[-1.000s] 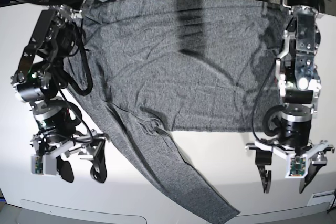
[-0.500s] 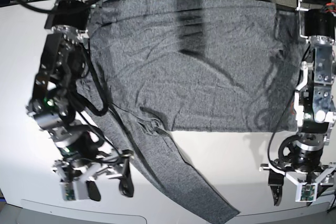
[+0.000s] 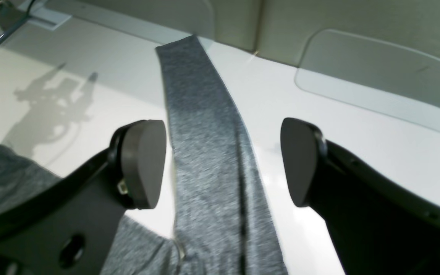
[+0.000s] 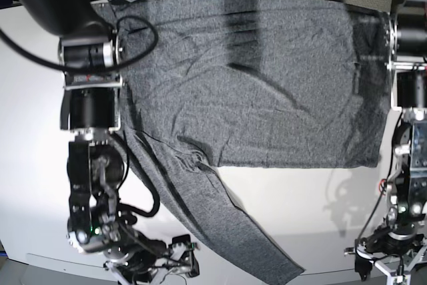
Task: Fold the T-shirt properly
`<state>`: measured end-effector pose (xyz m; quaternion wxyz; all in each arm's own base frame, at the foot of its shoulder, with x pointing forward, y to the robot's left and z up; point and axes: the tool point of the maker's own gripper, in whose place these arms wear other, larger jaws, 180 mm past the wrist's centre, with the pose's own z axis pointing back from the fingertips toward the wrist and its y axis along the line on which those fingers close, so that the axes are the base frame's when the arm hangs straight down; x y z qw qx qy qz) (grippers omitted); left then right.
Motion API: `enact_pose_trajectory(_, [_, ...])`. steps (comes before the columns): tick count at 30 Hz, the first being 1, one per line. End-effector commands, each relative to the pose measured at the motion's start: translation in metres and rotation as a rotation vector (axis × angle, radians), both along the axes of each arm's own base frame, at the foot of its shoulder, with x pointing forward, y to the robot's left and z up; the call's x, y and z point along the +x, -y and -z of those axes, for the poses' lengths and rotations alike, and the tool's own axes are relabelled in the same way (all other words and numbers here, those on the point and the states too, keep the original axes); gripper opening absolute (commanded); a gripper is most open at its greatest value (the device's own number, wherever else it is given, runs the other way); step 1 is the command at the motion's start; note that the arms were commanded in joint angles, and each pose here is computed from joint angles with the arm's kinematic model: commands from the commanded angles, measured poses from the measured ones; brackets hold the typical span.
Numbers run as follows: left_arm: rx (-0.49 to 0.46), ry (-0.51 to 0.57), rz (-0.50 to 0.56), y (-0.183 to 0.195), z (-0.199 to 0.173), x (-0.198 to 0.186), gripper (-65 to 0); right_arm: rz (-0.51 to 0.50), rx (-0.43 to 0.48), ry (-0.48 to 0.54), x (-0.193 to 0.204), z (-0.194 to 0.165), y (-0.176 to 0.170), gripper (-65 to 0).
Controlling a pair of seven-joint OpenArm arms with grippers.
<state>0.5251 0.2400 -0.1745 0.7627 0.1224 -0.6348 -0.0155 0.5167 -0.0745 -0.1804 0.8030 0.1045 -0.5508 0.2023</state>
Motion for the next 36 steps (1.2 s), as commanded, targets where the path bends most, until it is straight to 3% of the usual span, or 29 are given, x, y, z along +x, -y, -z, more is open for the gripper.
enact_pose_trajectory(1, [0.01,0.052,-0.021,-0.01,-0.024,0.008,-19.9,0.004,0.004,0.066,0.011,-0.031,0.001,-18.8])
enact_pose_trajectory(7, [0.0,-0.021,-0.087,-0.037,-0.007,0.029,-19.9,0.041,-0.054,0.041,0.026,-0.035,0.013,-18.8])
enact_pose_trajectory(20, [-0.018,-0.112,-0.13,-0.057,0.03,0.035,-19.9,0.06,-0.073,-0.109,0.029,0.017,0.021,-18.8])
enact_pose_trajectory(26, [0.027,-0.272,0.198,-0.003,0.061,0.031,-19.9,0.062,-0.078,-0.118,0.028,0.02,0.022,-18.8])
enact_pose_trajectory(31, [0.04,-0.293,0.187,-0.016,0.082,0.019,-20.0,0.066,-0.093,-0.15,0.025,0.025,0.025,-18.8])
enact_pose_trajectory(36, [0.056,-0.358,0.131,-0.059,0.118,-0.005,-19.9,0.067,-0.099,-0.162,0.024,0.028,0.026,-18.8])
